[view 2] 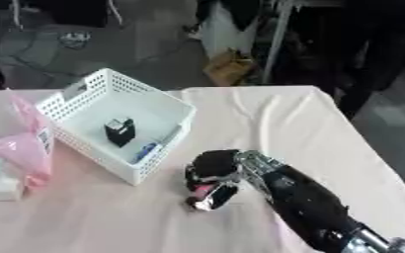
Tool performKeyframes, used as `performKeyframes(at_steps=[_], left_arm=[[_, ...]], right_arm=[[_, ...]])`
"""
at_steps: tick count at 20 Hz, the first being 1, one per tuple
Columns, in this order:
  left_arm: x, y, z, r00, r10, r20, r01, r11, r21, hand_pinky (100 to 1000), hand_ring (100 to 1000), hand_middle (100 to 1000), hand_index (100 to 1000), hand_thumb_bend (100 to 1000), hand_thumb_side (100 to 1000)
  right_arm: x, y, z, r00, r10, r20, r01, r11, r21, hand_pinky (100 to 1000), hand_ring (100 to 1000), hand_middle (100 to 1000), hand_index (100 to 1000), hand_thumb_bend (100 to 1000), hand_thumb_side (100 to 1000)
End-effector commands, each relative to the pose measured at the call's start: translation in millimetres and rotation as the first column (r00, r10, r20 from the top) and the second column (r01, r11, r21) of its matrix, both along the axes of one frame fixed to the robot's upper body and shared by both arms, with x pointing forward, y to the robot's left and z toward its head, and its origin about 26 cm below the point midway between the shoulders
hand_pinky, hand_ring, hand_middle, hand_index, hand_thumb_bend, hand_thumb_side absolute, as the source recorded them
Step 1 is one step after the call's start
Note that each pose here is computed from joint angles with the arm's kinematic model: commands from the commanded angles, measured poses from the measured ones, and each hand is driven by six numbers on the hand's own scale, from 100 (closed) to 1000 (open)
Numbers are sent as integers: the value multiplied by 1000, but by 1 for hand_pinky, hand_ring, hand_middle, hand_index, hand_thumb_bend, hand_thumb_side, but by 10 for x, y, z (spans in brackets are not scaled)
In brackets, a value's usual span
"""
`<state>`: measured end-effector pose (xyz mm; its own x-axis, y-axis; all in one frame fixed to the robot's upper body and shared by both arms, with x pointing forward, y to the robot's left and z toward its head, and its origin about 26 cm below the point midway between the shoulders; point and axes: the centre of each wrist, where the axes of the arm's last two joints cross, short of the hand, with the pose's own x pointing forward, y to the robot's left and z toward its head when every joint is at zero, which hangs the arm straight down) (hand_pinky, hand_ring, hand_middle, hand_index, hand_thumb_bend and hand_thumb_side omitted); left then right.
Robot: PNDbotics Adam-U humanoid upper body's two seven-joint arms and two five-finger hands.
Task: Pick up objects on the table and place them in the box.
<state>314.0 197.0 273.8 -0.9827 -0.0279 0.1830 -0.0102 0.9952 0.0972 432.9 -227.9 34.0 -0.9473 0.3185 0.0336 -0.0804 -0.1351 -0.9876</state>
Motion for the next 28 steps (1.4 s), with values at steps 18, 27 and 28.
performKeyframes(at_steps=[18, 27, 28], left_arm=[[-23, 1, 47, 1000, -1, 17, 1, 1000, 4, 708, 931, 919, 963, 100, 875], [-24, -14, 49, 1000, -8, 17, 8, 1000, 3, 708, 931, 919, 963, 100, 874], [-24, -20, 54, 1000, -11, 20, 11, 1000, 1, 708, 931, 919, 963, 100, 874]], right_arm=[[322, 275, 596, 999, 38, 35, -37, 999, -24, 100, 100, 100, 158, 100, 929], [575, 458, 1238, 994, 60, -93, -71, 990, -120, 100, 100, 100, 160, 100, 890], [605, 466, 1319, 992, 62, -106, -75, 989, -126, 100, 100, 100, 160, 100, 890]])
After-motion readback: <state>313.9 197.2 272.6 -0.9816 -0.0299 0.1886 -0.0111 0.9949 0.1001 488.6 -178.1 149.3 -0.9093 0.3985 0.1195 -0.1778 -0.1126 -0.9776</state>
